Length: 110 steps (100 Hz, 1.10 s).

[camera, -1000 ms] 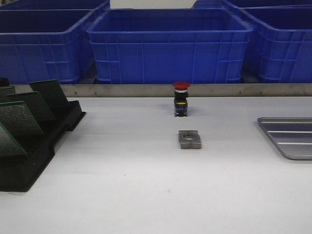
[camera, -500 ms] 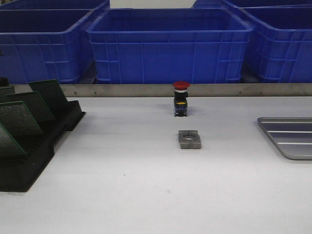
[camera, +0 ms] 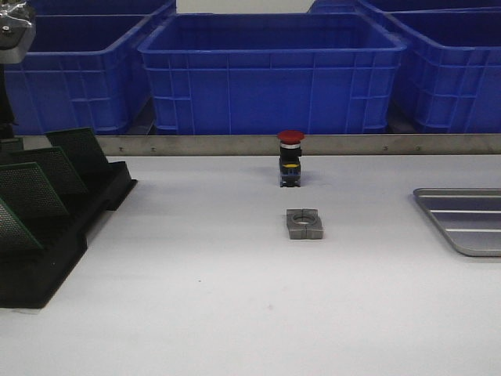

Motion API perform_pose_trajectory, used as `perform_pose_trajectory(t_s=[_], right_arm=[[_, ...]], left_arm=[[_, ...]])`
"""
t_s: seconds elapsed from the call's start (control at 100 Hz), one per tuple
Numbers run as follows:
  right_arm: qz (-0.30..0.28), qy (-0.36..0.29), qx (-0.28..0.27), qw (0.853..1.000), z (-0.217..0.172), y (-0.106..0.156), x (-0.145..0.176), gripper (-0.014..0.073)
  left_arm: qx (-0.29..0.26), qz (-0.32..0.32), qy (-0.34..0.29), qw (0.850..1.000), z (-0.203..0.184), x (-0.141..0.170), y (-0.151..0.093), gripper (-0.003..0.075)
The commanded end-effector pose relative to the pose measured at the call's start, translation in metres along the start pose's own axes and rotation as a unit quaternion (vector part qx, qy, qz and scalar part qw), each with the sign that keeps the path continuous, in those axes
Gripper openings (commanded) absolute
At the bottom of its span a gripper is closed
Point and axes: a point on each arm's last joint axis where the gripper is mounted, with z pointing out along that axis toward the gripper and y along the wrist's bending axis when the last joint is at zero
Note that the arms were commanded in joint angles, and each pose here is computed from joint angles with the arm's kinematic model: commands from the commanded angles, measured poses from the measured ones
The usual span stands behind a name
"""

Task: Place circuit board on tray
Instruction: 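Lower the left gripper into the rack and grasp a green circuit board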

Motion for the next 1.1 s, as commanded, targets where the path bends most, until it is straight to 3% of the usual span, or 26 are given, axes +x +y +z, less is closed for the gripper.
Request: perform_pose_trajectory(t_s=[0.0,0.56,0.92,1.09], right_arm=[[-0.004,-0.060,0.001,0.998,-0.003,0.000,-0.013,-0.0060],[-0.004,-0.060,0.001,0.998,-0.003,0.000,-0.013,-0.0060],[-0.004,-0.060,0.001,0.998,-0.003,0.000,-0.013,-0.0060],[-0.004,-0.060,0.001,0.998,-0.003,0.000,-0.013,-0.0060]], left_arm=[[-0.065,-0.004,-0.010,0.998,-0.018,-0.003,0.016,0.0368],[-0.025,-0.004,-0.007,1.000,0.003,-0.003,0.021,0.0356],[-0.025,-0.004,-0.007,1.000,0.002,-0.003,0.021,0.0048],[-0.028,-0.003,-0.008,1.000,-0.005,-0.004,0.026,-0.0020]])
